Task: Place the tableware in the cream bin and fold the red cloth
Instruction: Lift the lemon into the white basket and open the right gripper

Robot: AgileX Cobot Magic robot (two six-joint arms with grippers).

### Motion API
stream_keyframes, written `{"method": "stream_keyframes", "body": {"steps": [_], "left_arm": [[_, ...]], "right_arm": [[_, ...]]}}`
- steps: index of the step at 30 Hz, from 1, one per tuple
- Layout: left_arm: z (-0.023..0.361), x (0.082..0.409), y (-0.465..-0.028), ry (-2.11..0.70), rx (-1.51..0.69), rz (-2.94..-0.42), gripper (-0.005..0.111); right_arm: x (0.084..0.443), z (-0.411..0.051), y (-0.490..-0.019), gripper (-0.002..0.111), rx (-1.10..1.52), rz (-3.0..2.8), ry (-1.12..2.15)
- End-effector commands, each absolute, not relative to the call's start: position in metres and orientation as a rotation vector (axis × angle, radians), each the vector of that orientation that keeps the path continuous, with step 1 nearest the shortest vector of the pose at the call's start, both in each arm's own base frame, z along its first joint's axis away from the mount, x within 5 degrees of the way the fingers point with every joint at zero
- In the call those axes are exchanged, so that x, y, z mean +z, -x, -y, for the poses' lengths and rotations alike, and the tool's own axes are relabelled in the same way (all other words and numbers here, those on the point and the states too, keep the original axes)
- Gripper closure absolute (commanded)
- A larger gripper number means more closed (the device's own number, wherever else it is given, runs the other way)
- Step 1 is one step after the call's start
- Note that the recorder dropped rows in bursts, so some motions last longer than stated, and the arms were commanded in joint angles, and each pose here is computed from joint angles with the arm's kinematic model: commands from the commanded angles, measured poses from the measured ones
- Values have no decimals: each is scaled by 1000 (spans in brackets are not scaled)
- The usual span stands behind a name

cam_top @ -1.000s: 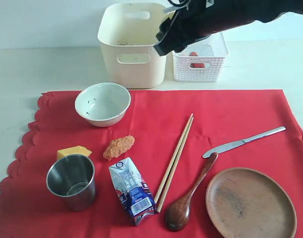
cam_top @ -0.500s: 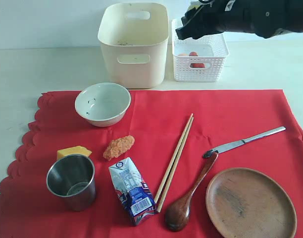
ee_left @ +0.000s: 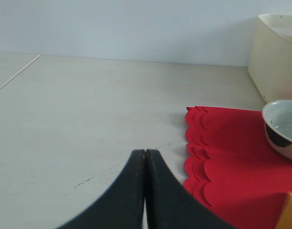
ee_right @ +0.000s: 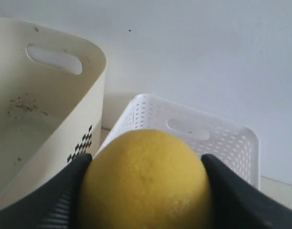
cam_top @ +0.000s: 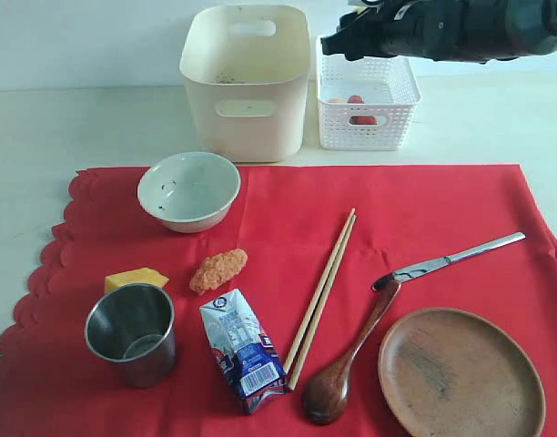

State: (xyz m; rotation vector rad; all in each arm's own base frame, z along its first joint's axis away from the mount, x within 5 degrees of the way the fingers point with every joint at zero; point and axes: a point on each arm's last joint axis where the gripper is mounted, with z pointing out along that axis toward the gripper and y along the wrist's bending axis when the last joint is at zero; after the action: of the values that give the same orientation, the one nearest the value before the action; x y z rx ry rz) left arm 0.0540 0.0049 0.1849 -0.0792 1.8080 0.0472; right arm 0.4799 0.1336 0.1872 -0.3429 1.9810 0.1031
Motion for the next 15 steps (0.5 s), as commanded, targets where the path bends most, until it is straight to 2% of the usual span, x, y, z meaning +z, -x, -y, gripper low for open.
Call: {"method": "stream_keyframes", "body": {"steps": [1, 15], "left_arm": [[-5, 184, -54, 79, 38, -1802, 106], [-5, 184, -54, 79, 38, -1802, 106]], "right_arm": [[183, -128, -495, 108, 99, -1999, 329], [172, -123, -499, 108, 100, -2068, 338]]}}
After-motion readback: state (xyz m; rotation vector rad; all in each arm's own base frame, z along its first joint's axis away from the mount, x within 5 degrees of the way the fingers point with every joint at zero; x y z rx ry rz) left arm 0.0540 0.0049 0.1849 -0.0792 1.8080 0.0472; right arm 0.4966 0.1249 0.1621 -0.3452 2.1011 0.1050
